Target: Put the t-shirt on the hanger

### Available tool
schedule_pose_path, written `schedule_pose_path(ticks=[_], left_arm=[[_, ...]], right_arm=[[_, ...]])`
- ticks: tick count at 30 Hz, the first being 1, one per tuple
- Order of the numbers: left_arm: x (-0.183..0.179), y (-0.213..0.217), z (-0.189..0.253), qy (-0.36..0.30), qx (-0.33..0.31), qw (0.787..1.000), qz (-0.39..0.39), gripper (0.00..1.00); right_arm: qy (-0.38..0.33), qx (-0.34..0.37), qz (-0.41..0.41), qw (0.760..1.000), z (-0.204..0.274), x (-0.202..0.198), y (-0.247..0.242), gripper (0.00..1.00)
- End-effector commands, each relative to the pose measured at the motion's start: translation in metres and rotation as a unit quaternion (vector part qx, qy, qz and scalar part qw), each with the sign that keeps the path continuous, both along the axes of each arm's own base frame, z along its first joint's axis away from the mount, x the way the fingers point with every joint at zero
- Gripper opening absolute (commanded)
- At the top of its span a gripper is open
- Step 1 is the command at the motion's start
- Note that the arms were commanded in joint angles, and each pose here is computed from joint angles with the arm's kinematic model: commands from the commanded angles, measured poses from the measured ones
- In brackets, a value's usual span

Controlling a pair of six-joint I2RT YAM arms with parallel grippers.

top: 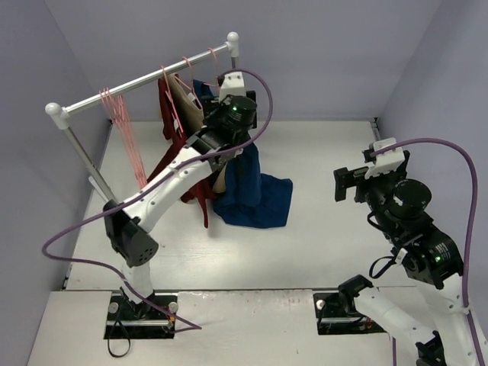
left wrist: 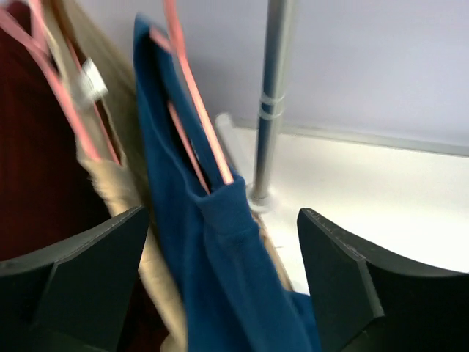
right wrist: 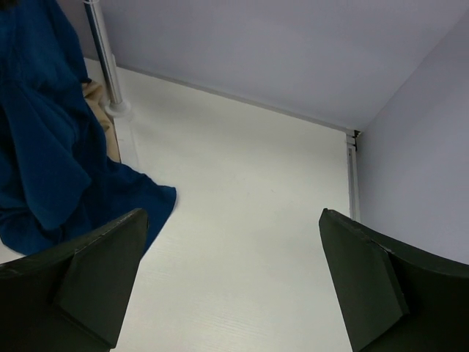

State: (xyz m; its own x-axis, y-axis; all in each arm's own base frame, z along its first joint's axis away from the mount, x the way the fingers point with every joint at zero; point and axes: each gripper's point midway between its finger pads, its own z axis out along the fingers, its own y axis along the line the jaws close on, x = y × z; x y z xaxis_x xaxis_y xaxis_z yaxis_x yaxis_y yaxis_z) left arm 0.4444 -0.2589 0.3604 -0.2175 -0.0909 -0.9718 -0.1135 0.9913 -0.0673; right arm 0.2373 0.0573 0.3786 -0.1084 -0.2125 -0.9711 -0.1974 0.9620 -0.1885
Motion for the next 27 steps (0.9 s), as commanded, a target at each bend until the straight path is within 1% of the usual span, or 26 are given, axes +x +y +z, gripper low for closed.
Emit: schedule_pose_path(ticks=[1,3,5,8,10,11,12,13,14,15,16,17,18,19,22,27], left_arm=[[-0.054,0.018,0.112,-0.082,-0.040,0.991,-0.099,0.79],[-0.074,0.026,0.132,-0.092,-0.036,0.986,-0.135,0.80],[-0.096,0.035,0.143,-0.097,-0.026,0.981,-0.168,0.80],[-0.127,0.056,0.145,-0.099,-0.002,0.975,-0.200,0.80],[-0.142,0.071,0.138,-0.089,0.008,0.975,-0.202,0.80],[-0.151,0.081,0.137,-0.090,0.010,0.976,-0.199,0.80],[-0.172,0.105,0.133,-0.085,0.017,0.977,-0.193,0.80],[-0.177,0.117,0.126,-0.078,0.021,0.981,-0.177,0.80],[-0.181,0.124,0.107,-0.060,0.035,0.983,-0.172,0.80],[-0.190,0.136,0.111,-0.066,0.032,0.984,-0.164,0.80],[-0.197,0.146,0.105,-0.061,0.035,0.986,-0.154,0.80],[-0.202,0.155,0.084,-0.037,0.054,0.987,-0.148,0.80],[-0.215,0.170,0.085,-0.044,0.048,0.988,-0.139,0.80],[-0.222,0.187,0.072,-0.027,0.062,0.991,-0.116,0.80],[-0.243,0.223,0.062,-0.026,0.070,0.994,-0.078,0.80],[-0.268,0.265,0.046,-0.031,0.071,0.997,-0.026,0.80]], right_arm=[[-0.053,0.042,-0.052,0.996,0.032,-0.003,-0.018,1.00],[-0.062,0.056,-0.069,0.994,0.038,-0.007,-0.025,1.00],[-0.072,0.060,-0.093,0.991,0.044,-0.012,-0.036,1.00],[-0.088,0.070,-0.121,0.986,0.048,-0.023,-0.052,1.00],[-0.095,0.069,-0.131,0.984,0.048,-0.029,-0.059,1.00],[-0.098,0.070,-0.142,0.983,0.047,-0.033,-0.064,1.00],[-0.102,0.073,-0.158,0.979,0.044,-0.039,-0.073,1.00],[-0.104,0.075,-0.167,0.978,0.042,-0.042,-0.077,1.00],[-0.108,0.080,-0.173,0.976,0.041,-0.045,-0.080,1.00],[-0.111,0.082,-0.178,0.974,0.040,-0.049,-0.083,1.00],[-0.113,0.086,-0.181,0.973,0.039,-0.051,-0.086,1.00],[-0.115,0.088,-0.184,0.972,0.038,-0.053,-0.088,1.00],[-0.119,0.090,-0.188,0.971,0.038,-0.057,-0.091,1.00],[-0.118,0.093,-0.199,0.968,0.035,-0.058,-0.095,1.00],[-0.120,0.096,-0.233,0.960,0.034,-0.062,-0.106,1.00],[-0.126,0.113,-0.240,0.956,0.038,-0.066,-0.110,1.00]])
